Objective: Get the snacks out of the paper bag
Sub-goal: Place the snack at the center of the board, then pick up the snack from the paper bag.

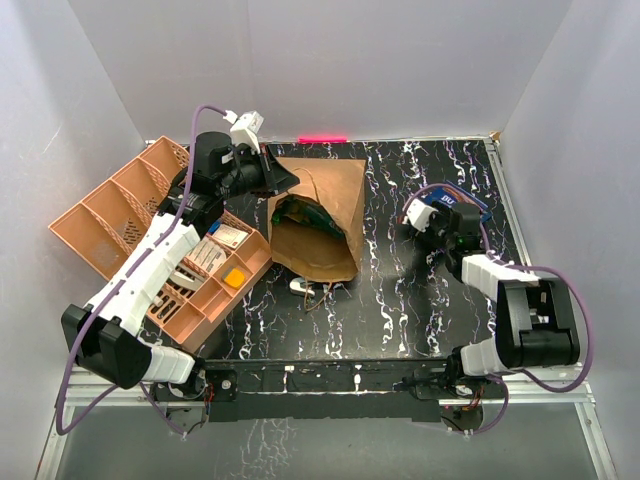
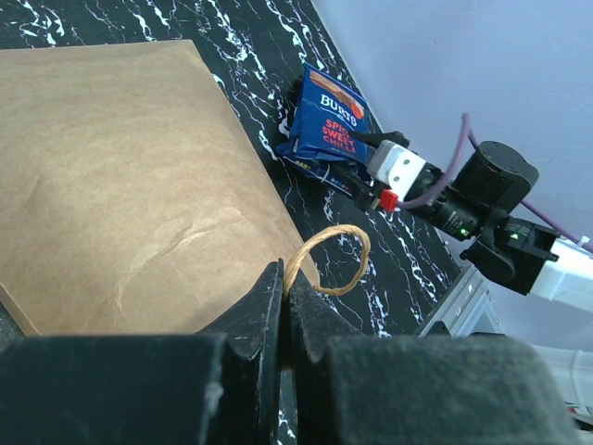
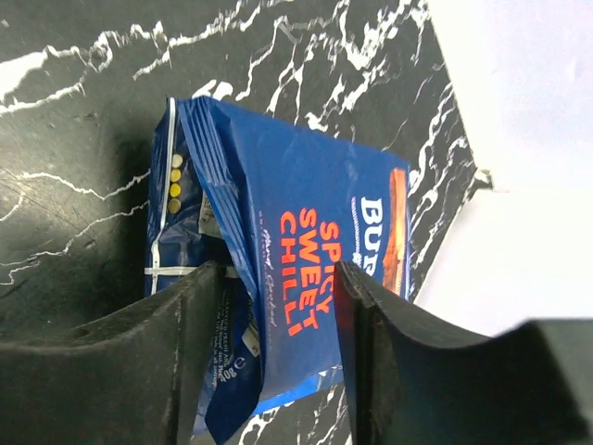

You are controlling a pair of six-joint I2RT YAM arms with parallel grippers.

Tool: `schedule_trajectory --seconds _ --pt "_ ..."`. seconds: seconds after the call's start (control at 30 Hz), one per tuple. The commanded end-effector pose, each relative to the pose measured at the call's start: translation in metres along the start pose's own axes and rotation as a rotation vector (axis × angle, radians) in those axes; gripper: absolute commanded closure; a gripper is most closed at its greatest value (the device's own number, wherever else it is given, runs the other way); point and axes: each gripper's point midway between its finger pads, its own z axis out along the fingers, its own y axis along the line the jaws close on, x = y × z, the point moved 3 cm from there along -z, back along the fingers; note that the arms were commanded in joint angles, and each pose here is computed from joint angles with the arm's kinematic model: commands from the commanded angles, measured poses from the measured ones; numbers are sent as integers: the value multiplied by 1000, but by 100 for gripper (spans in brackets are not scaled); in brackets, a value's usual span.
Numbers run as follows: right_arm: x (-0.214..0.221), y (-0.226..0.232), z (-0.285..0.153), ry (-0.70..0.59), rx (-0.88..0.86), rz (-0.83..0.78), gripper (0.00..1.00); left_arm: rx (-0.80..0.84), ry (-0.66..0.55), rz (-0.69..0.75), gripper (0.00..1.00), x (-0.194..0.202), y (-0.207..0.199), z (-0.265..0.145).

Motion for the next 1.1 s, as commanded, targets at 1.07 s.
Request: schedule_trajectory --seconds 1.07 --pt "-283 188 -172 -959 -536 136 31 220 8 71 100 -6 -42 -24"
